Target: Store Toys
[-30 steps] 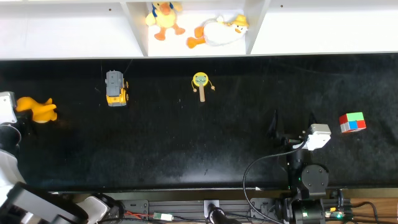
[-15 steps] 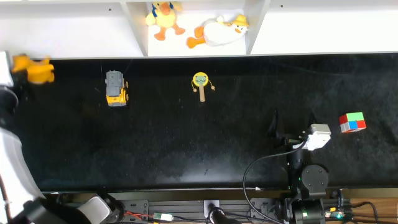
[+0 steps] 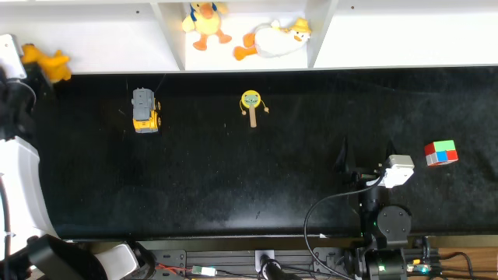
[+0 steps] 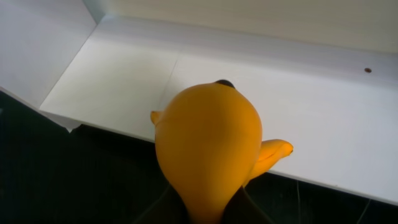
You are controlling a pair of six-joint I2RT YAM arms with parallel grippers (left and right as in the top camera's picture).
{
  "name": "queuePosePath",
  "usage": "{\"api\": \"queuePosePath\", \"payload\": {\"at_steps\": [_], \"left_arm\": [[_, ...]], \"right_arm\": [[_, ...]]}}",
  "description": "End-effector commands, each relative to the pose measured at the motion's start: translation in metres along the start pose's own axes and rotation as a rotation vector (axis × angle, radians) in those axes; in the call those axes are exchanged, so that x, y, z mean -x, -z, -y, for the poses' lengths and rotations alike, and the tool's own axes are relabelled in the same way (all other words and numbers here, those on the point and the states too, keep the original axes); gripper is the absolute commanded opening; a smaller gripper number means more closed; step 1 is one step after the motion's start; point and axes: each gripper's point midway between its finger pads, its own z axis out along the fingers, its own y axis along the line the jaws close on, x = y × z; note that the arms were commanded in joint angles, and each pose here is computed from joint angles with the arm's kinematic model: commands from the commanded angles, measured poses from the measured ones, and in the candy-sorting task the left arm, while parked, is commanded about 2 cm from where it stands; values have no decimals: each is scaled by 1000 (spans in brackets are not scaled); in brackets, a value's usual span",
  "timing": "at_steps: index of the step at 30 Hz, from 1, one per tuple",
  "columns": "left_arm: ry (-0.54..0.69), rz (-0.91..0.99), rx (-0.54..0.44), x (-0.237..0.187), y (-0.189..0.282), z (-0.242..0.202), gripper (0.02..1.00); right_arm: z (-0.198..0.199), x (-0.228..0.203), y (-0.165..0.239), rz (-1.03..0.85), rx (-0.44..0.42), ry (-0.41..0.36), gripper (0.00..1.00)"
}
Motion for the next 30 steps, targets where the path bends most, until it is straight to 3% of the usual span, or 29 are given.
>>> {"api": "queuePosePath", "payload": {"at_steps": [1,30], "left_arm": [[65,47,62,19,-2,-5,99],[113,-16,86,13,-49,-16,77]], "right_arm": [[0,-4,0,-1,3,3,996],[0,-4,0,-1,3,3,993]]}}
